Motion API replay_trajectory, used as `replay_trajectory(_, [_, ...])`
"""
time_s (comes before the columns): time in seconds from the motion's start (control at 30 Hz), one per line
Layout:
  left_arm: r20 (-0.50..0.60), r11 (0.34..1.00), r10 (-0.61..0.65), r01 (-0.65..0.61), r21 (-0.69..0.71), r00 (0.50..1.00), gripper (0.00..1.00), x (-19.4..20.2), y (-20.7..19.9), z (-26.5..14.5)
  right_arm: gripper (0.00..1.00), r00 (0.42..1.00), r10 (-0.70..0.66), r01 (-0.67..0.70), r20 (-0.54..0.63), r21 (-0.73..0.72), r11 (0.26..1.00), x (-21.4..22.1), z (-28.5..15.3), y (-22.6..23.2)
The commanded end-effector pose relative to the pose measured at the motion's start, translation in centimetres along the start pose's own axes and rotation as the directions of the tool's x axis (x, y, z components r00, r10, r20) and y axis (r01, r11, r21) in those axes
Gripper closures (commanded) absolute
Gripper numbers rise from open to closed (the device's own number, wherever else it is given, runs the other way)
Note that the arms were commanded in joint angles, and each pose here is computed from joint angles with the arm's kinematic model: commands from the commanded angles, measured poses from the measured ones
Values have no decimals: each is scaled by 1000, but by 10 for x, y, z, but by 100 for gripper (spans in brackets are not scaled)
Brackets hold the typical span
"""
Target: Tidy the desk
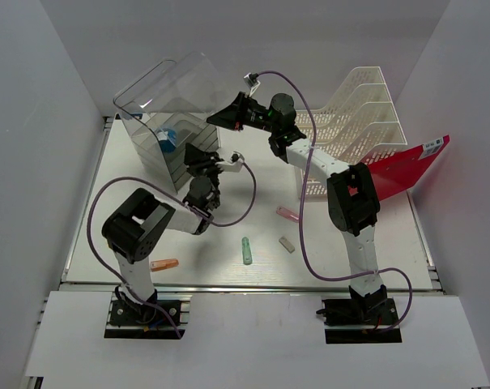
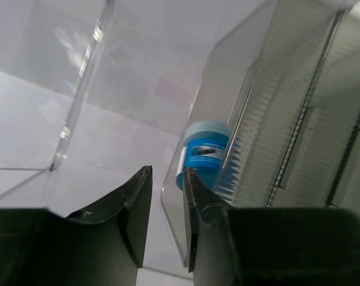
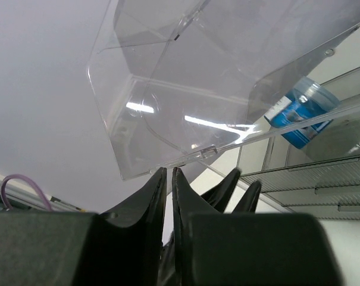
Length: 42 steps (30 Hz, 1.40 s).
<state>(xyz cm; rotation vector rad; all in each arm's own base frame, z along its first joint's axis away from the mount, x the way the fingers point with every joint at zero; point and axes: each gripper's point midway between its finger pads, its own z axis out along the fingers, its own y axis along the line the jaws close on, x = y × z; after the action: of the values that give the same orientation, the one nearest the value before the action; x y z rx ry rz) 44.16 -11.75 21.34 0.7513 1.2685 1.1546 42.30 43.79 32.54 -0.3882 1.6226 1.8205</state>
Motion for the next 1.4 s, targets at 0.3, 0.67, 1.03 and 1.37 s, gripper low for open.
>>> replay_trajectory(0.3, [-27, 921, -386, 387, 46, 922, 29, -2, 53, -96, 72, 992, -118, 120, 53, -38, 992, -19, -1, 29])
replay_trajectory(0.67, [-254, 622, -604, 646, 442, 755, 2, 16, 33, -168, 70, 993, -121, 121, 4, 56, 991, 8, -8, -15])
replay_trajectory(1.03, [-317, 427, -788, 839, 336, 528, 2, 18, 43, -173, 69, 936, -307, 338, -171, 197, 920, 29, -32, -47])
replay_trajectory(1.37, [-513, 245, -724, 867, 433, 461, 72, -20, -9, -182, 98, 650, -484, 755, -586, 421, 503, 39, -157, -57])
